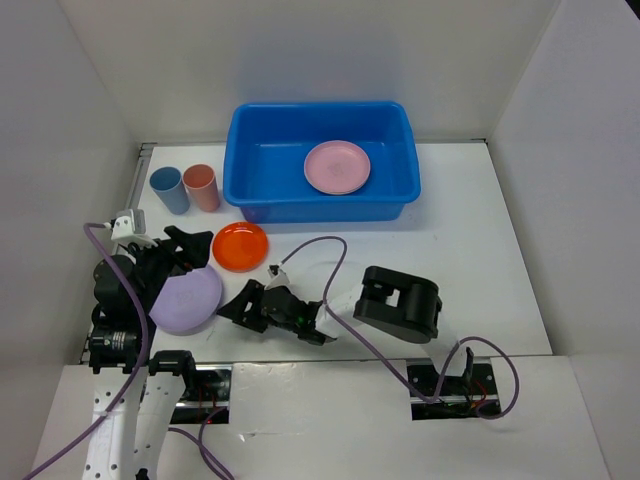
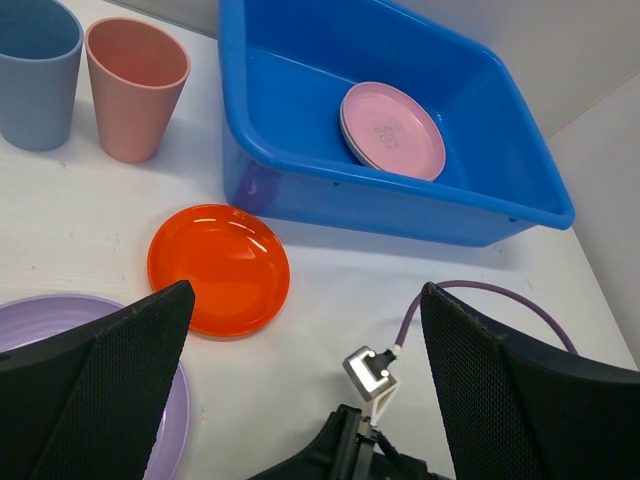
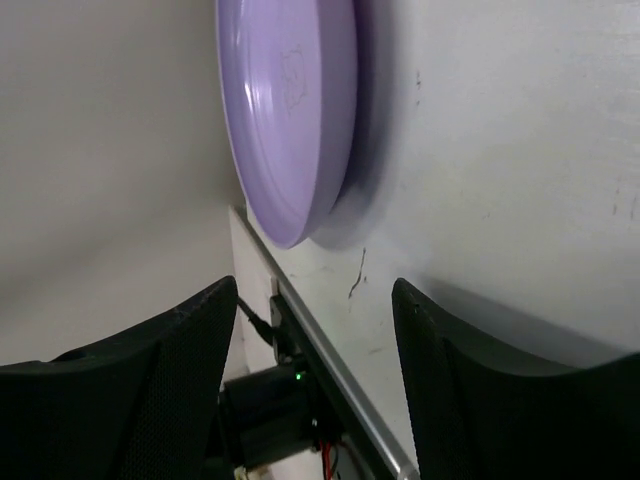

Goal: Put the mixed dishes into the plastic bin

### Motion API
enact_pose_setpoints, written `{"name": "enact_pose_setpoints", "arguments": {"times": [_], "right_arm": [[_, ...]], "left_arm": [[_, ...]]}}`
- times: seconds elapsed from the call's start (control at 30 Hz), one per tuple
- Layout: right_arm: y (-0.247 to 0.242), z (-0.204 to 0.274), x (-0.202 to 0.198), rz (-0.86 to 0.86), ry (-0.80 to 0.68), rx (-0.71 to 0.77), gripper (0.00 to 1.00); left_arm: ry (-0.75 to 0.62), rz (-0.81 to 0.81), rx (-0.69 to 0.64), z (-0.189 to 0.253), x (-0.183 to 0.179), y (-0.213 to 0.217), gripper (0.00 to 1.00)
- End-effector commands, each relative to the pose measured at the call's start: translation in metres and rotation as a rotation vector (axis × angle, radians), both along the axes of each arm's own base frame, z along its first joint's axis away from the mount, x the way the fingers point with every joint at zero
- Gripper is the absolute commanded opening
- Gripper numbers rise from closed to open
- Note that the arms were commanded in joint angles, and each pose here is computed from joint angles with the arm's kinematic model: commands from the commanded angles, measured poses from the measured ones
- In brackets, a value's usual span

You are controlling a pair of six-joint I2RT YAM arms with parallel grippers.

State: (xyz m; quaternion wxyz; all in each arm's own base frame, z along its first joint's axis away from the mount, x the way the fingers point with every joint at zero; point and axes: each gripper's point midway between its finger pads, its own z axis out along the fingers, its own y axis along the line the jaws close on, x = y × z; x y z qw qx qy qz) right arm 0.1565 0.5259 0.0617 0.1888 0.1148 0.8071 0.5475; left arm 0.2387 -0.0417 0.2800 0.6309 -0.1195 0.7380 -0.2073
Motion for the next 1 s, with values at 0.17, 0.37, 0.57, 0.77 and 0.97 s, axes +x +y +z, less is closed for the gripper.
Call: {"name": "enact_pose_setpoints", "arguments": {"times": [0.17, 0.37, 0.57, 0.77, 0.97], "right_arm": [[0.029, 0.004, 0.023, -0.080, -0.018, 0.026, 0.67], [0.026, -0.022, 0.042, -0.200, 0.025, -0.089, 0.55], [0.029, -0.037, 0.047, -0.228, 0.050, -0.166, 0.46], [0.041, -0.037, 0.053, -0.232, 0.045, -0.200, 0.40], [0.044, -0.052, 0.059, -0.232, 0.051, -0.301, 0.20]], "left_arm": [[-0.055, -0.001, 0.007, 0.021, -0.001, 0.001, 1.00], [-0.055, -0.001, 0.007, 0.021, -0.001, 0.001, 1.00], [-0.055, 0.008, 0.008, 0.021, 0.000, 0.002, 1.00], [-0.055, 0.008, 0.008, 0.019, -0.001, 0.002, 1.00], [-0.065, 0.008, 0.009, 0.021, -0.003, 0.002, 1.00]]}}
